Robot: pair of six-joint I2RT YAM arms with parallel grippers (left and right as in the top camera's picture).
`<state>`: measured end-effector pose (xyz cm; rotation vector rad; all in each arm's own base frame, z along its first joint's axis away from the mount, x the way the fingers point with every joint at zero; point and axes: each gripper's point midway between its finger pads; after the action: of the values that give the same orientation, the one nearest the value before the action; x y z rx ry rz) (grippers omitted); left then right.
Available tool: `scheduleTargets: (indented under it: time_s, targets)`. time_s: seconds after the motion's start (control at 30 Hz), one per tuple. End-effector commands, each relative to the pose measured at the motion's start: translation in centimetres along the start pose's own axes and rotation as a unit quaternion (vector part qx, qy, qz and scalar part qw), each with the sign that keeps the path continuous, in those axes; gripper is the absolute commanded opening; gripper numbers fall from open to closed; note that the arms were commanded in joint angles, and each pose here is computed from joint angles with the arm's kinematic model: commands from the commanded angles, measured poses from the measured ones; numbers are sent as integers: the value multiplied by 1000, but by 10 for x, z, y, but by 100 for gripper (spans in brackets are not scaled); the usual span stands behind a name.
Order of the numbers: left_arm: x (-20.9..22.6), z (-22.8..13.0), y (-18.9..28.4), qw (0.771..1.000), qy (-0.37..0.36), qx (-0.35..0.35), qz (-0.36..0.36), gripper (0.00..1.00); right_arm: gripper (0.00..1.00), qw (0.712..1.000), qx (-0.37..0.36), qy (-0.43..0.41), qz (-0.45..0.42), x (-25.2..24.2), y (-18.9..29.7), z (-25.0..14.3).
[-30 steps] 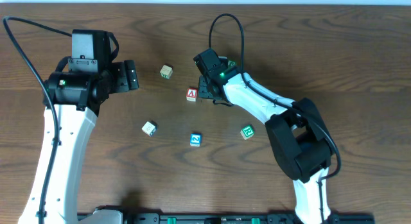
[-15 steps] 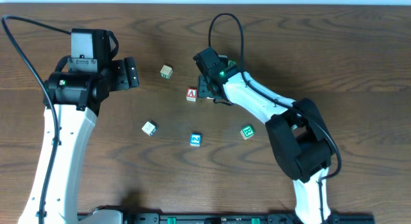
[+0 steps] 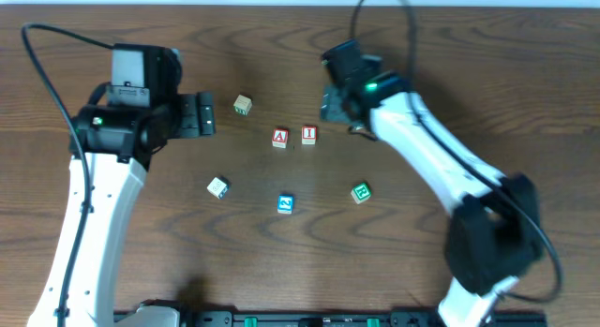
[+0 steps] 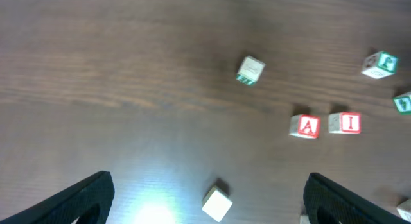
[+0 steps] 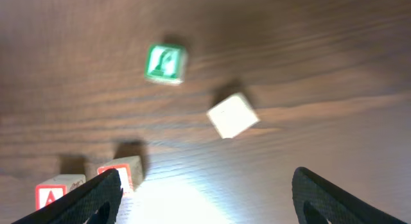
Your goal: Spell out Ai2
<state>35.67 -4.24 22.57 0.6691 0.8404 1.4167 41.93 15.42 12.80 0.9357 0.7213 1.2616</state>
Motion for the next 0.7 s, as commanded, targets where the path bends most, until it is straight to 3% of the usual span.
scheduleTargets:
  time_s: [0.0, 0.33, 0.53, 0.67]
  targets:
    - [-16, -19, -26, 999, -29, 17, -20, 95, 85, 998, -47, -38, -18, -34, 37, 31]
    - [-87, -58, -113, 989, -133, 38, -43, 96, 89, 991, -25, -74, -106, -129, 99, 17]
    - [-113, -105, -160, 976, -189, 101, -40, 95, 95, 987, -35, -106, -113, -161, 135, 10]
    - [-124, -115, -175, 973, -199, 105, -45, 95, 99, 985, -32, -121, -123, -177, 145, 4]
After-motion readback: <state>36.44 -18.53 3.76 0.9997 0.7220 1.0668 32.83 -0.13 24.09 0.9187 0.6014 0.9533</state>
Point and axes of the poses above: each gripper's point midway between its finger pads, its own y axis back along the fingers, its own x axis along the line the jaws close on, z = x × y, and after that the axes turned 3 degrees about y, right-handed
